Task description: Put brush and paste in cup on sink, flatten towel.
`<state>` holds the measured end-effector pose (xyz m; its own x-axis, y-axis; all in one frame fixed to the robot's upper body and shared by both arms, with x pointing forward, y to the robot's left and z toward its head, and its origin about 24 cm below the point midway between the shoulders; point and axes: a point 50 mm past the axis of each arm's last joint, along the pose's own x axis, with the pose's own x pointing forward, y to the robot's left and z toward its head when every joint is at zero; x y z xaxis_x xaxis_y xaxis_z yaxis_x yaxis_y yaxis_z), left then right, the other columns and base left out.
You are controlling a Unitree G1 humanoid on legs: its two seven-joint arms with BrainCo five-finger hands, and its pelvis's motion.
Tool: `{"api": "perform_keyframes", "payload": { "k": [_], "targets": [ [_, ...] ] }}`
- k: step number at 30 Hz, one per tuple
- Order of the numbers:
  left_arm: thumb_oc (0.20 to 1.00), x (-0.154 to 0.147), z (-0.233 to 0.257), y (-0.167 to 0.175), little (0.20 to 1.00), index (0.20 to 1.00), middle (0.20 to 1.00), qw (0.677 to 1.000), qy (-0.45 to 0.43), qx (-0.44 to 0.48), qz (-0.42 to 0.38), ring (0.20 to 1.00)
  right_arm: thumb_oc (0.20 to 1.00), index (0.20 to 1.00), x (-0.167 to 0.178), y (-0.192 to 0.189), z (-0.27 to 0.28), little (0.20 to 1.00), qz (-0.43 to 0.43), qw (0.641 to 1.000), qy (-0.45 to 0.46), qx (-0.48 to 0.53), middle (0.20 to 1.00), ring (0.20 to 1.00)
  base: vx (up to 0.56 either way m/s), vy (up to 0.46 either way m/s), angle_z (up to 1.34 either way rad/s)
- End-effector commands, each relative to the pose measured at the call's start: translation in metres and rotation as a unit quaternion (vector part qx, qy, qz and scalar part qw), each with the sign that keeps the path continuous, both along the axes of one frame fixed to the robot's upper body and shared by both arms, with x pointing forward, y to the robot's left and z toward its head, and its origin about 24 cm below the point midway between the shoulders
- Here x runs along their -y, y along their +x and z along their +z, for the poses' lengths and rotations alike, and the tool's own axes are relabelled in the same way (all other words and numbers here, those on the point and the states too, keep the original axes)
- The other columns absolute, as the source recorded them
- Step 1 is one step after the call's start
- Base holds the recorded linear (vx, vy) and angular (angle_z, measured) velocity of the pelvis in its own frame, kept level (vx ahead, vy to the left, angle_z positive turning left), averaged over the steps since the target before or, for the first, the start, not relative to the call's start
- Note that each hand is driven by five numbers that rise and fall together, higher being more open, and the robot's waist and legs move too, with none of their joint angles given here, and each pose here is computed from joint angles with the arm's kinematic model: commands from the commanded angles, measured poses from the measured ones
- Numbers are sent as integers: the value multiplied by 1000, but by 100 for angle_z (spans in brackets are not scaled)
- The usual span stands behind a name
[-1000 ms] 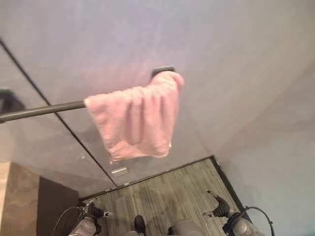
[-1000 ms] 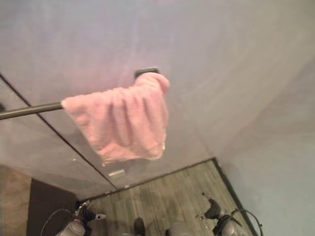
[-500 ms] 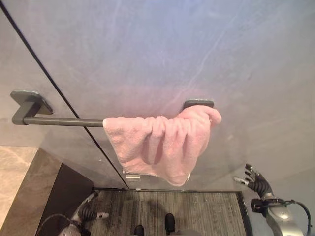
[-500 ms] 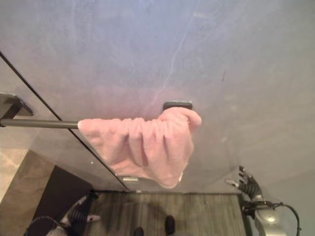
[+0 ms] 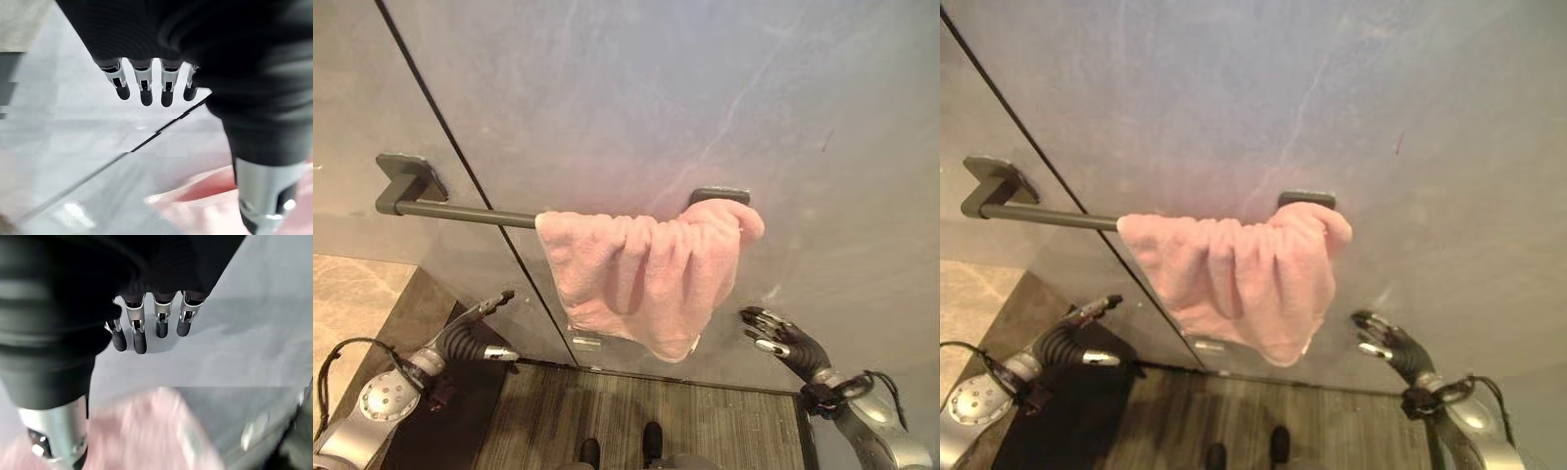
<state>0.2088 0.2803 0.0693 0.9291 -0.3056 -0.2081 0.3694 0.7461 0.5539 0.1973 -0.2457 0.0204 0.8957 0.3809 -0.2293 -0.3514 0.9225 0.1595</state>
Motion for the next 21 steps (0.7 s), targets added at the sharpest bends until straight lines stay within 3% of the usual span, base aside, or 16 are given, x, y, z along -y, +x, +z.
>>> {"api": "perform_keyframes", "payload": {
  "k": [1,15,16,17,18,21],
  "targets": [
    [1000,7,12,10,1000,1000,1000,999,-32,35,-16,1000,1000,1000,-21,19,31,1000,66,995,18,73,1000,1000,-17,69,-2],
    [1000,48,0,30,1000,1000,1000,994,-69,81,-12,1000,1000,1000,-86,55,52,1000,69,980,-32,186,1000,1000,-46,75,-32],
    [802,52,-4,32,802,802,802,994,-77,79,-5,802,771,771,-93,59,52,771,63,980,-29,188,771,771,-11,17,-8],
    [222,53,-6,31,222,222,222,994,-80,78,-1,222,398,398,-96,61,52,398,62,979,-31,190,398,398,-8,11,-6],
    [200,53,-8,31,200,200,200,994,-78,76,3,200,209,209,-100,61,52,209,64,978,-35,193,209,209,0,0,0],
    [200,50,-12,27,200,200,200,994,-75,76,21,200,200,200,-103,62,58,200,56,973,-55,217,200,200,0,0,0]
  ]
}}
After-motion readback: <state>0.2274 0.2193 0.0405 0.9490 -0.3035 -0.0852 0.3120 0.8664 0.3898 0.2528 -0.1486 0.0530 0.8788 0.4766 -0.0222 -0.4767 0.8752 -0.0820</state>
